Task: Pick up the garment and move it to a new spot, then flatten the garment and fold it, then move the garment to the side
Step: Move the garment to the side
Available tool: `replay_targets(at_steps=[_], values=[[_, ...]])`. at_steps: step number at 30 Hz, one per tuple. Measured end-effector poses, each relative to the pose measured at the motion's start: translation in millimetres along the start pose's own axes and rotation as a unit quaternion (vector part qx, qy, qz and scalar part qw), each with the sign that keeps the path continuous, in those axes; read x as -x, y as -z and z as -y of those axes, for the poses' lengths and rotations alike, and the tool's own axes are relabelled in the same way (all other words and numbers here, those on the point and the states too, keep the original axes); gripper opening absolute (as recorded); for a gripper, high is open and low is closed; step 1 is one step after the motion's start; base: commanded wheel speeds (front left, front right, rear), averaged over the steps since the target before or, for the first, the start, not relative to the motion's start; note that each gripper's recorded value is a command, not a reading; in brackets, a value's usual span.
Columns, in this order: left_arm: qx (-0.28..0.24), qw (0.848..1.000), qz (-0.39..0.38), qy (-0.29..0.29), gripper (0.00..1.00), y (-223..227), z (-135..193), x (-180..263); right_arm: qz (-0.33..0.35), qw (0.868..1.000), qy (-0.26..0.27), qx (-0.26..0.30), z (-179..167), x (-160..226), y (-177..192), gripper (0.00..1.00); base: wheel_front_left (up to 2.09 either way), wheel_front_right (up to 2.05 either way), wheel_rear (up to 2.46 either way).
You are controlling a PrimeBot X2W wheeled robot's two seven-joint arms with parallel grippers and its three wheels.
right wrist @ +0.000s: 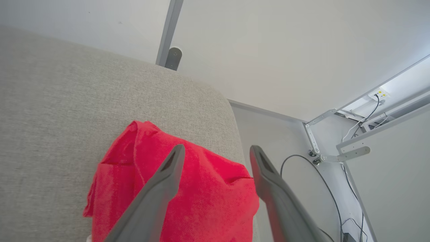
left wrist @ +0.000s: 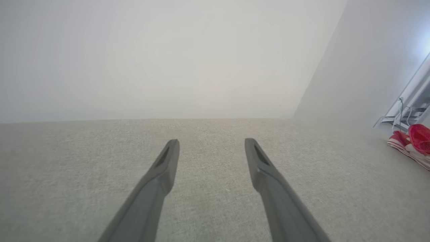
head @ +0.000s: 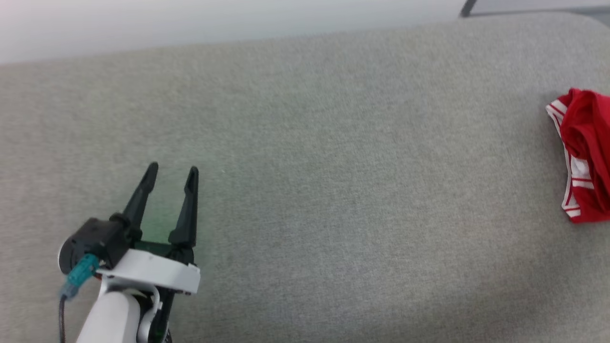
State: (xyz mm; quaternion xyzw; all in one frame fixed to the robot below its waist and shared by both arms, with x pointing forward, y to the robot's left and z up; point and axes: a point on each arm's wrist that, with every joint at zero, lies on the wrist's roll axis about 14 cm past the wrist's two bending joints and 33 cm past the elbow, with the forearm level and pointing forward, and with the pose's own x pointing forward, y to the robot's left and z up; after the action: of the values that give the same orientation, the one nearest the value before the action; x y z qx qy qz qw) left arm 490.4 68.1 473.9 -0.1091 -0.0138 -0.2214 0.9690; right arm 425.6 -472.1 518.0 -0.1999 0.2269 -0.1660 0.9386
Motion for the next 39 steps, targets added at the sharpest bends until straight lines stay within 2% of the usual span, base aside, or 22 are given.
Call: replay_targets(at_steps=[5,14,26,39], values=[[-0.004,1.0,0.009,-0.021,1.0,-15.9,-4.1,21.3,0.05,0.998,-0.027,-0.025,-22.9,10.4,-10.4,1.0,0.0,0.0,0.0],[-0.02,0.997,0.025,-0.074,1.0,-43.0,-21.3,72.8,0.102,0.988,-0.078,-0.082,-72.0,37.6,-7.1,1.0,0.0,0.0,0.0],[-0.053,0.984,0.067,-0.156,1.0,-81.9,-52.9,141.1,0.174,0.966,-0.139,-0.129,-126.3,67.3,-33.1,1.0,0.0,0.0,0.0],[-0.062,0.971,0.09,-0.215,1.0,-95.4,-69.6,190.9,0.213,0.947,-0.183,-0.158,-175.7,104.9,-28.2,1.0,0.0,0.0,0.0]])
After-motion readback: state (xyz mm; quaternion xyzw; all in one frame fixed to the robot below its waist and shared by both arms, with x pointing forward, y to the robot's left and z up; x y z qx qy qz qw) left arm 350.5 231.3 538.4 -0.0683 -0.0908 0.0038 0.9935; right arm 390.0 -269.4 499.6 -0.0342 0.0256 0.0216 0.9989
